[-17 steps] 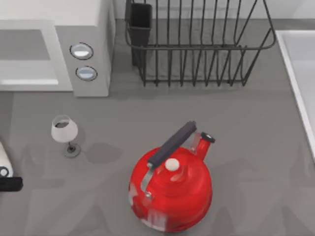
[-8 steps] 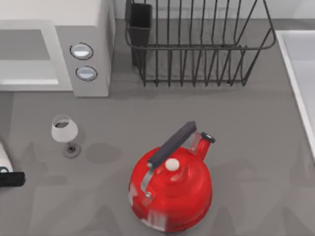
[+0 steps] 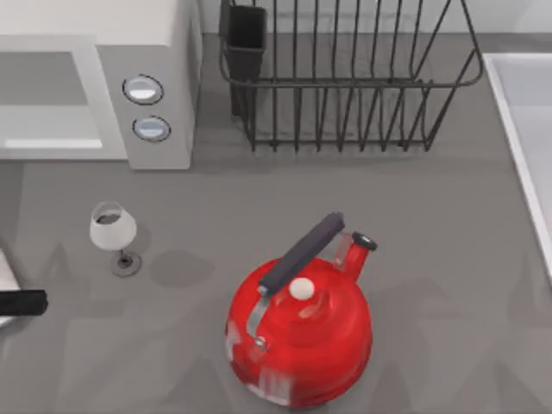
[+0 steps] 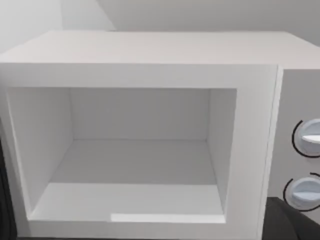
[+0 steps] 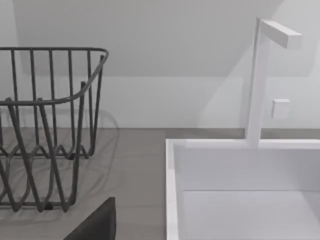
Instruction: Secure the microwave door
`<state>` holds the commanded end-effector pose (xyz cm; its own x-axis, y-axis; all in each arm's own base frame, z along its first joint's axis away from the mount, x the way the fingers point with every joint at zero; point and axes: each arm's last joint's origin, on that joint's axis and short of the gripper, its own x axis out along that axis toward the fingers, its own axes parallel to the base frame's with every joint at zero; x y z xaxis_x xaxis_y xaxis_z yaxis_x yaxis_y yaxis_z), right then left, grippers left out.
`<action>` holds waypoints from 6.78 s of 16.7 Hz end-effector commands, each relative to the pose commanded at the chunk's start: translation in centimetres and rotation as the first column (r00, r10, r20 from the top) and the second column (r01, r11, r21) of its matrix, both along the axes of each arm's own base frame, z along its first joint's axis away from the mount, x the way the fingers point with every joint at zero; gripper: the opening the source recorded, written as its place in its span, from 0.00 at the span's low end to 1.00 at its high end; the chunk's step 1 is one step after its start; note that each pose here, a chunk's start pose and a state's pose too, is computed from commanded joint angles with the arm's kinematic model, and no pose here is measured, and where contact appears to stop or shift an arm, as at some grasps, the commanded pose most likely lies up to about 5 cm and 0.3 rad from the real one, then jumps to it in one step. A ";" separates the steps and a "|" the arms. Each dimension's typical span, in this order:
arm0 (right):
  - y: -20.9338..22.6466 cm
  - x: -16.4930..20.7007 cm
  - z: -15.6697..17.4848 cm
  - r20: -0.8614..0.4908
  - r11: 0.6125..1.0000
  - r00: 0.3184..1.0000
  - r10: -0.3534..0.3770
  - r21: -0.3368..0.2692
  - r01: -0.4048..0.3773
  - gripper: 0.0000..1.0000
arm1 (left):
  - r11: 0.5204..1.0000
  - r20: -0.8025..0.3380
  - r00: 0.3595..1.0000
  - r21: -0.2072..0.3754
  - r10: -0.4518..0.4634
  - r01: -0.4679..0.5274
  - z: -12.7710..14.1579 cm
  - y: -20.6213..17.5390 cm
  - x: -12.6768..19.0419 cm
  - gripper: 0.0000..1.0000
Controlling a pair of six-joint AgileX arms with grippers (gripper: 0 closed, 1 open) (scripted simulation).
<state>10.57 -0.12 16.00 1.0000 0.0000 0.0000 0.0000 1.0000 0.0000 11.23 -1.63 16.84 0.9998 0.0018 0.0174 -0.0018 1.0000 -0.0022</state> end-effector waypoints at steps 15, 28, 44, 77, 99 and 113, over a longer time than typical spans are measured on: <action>0.0 0.0 0.0 0.000 1.000 1.000 0.000 0.000 0.000 1.00 | 1.000 -0.023 1.000 0.025 0.006 -0.006 1.0 0.7 -1.3 0.00; 0.0 0.0 0.0 0.000 1.000 1.000 0.000 0.000 0.000 1.00 | 0.973 -0.608 0.786 0.229 0.113 0.037 10.5 12.1 7.4 0.00; 0.0 0.0 0.0 0.000 1.000 1.000 0.000 0.000 0.000 1.00 | 1.000 -0.720 0.693 0.003 -0.015 0.025 7.6 29.9 8.1 0.00; 0.0 0.0 0.0 0.000 1.000 1.000 0.000 0.000 0.000 1.00 | 1.000 -0.717 0.697 0.001 -0.017 0.026 -2.2 19.7 8.0 0.00; 0.0 0.0 0.0 0.000 1.000 1.000 0.000 0.000 0.000 1.00 | 1.000 -0.713 0.701 0.024 0.007 0.014 -1.3 6.3 8.9 0.00; 0.0 0.0 0.0 0.000 1.000 1.000 0.000 0.000 0.000 1.00 | 0.999 -0.697 0.717 0.025 0.002 0.021 -0.5 0.6 8.8 0.00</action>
<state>10.57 -0.12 16.00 1.0000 0.0000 0.0000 0.0000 1.0000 0.0000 20.07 -1.04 16.30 0.7295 0.0037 -0.6840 0.0184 0.9995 0.0250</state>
